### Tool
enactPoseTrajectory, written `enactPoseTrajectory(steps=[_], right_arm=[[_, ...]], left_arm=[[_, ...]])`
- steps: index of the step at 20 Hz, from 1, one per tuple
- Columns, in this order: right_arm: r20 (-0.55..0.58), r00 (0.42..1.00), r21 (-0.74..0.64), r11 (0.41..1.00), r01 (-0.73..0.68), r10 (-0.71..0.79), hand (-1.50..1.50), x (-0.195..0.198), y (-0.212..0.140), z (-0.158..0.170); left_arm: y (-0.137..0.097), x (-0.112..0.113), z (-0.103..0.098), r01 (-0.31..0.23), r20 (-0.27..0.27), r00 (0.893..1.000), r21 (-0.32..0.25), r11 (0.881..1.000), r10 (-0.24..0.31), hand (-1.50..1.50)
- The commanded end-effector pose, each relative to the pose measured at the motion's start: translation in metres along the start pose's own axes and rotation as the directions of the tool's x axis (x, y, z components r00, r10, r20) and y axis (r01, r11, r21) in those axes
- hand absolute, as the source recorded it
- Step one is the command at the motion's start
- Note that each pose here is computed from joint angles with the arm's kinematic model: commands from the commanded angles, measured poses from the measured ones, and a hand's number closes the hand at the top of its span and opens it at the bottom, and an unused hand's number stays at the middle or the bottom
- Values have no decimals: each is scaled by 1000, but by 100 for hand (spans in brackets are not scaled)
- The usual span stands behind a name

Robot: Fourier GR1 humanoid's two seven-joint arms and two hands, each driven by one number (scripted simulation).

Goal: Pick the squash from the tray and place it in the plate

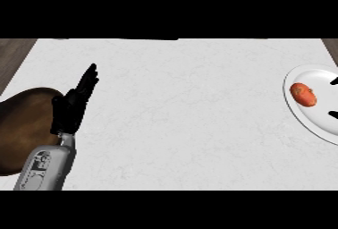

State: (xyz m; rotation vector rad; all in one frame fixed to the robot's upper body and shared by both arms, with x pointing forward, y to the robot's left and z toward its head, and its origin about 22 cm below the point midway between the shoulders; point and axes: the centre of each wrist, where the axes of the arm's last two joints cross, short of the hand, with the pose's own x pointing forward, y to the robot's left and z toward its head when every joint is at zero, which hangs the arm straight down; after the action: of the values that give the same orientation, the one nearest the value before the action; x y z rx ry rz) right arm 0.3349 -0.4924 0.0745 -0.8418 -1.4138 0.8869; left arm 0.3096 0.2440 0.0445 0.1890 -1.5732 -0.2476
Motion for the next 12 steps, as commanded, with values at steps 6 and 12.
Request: enactPoseTrajectory(steps=[6,12], right_arm=[[-35,990,75,988,136,-133,-150,19,56,-19],[65,889,-49,888,457,-454,-150,6,30,-12]], left_arm=[[-2,10,-8,-15,3,1000,4,1000,15,0],[2,-6,3,-6,-12,1000,11,1000,6,0]])
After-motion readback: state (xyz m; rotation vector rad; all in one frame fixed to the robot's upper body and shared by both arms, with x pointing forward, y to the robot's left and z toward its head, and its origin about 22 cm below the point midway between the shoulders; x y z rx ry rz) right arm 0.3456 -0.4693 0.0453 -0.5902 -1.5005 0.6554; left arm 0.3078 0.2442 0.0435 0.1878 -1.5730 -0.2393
